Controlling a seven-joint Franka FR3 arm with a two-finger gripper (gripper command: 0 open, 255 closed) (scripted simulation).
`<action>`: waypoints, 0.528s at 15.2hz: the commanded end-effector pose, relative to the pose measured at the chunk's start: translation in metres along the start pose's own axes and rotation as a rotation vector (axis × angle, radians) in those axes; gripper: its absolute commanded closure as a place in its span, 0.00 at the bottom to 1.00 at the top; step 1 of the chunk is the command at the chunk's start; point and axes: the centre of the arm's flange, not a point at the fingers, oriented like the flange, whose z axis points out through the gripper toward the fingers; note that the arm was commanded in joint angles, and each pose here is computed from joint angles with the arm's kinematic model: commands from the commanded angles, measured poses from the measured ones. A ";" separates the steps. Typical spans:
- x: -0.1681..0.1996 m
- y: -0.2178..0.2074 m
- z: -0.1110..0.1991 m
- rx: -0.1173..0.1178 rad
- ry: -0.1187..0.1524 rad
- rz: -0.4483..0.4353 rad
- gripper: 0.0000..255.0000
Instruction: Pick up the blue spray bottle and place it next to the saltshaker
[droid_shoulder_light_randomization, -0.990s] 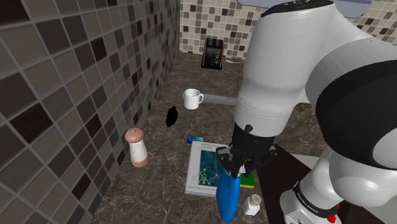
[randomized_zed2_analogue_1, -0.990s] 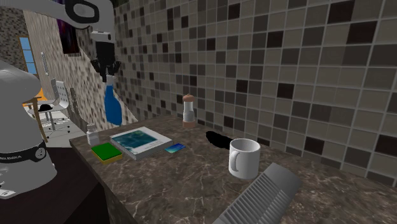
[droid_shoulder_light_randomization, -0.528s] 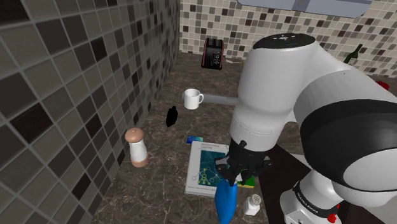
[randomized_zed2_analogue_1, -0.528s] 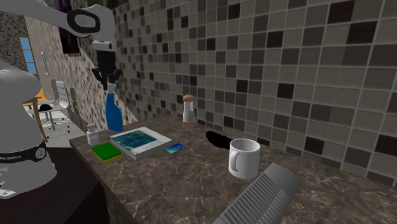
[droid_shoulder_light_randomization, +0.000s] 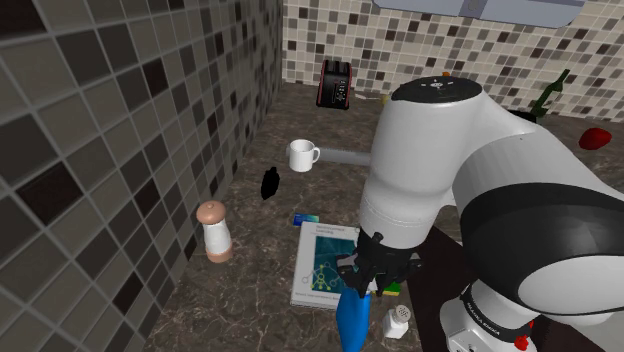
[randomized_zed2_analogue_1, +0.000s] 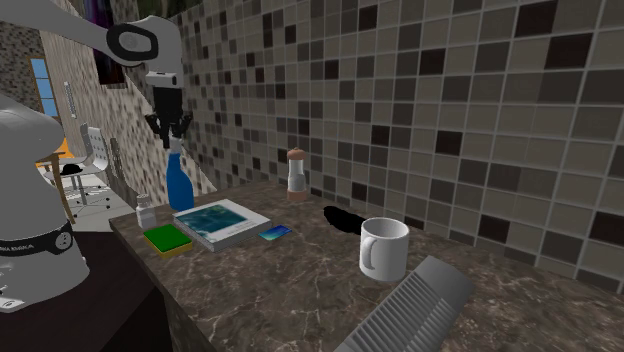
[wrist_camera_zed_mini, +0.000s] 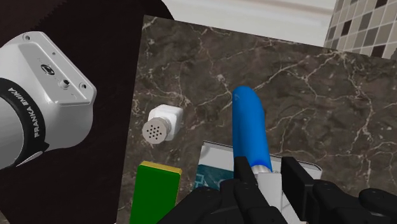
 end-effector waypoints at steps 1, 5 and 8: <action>0.000 0.000 0.000 0.000 0.000 0.000 1.00; 0.000 0.000 0.000 0.000 0.000 0.000 0.00; 0.000 0.000 0.000 0.000 0.000 0.000 0.00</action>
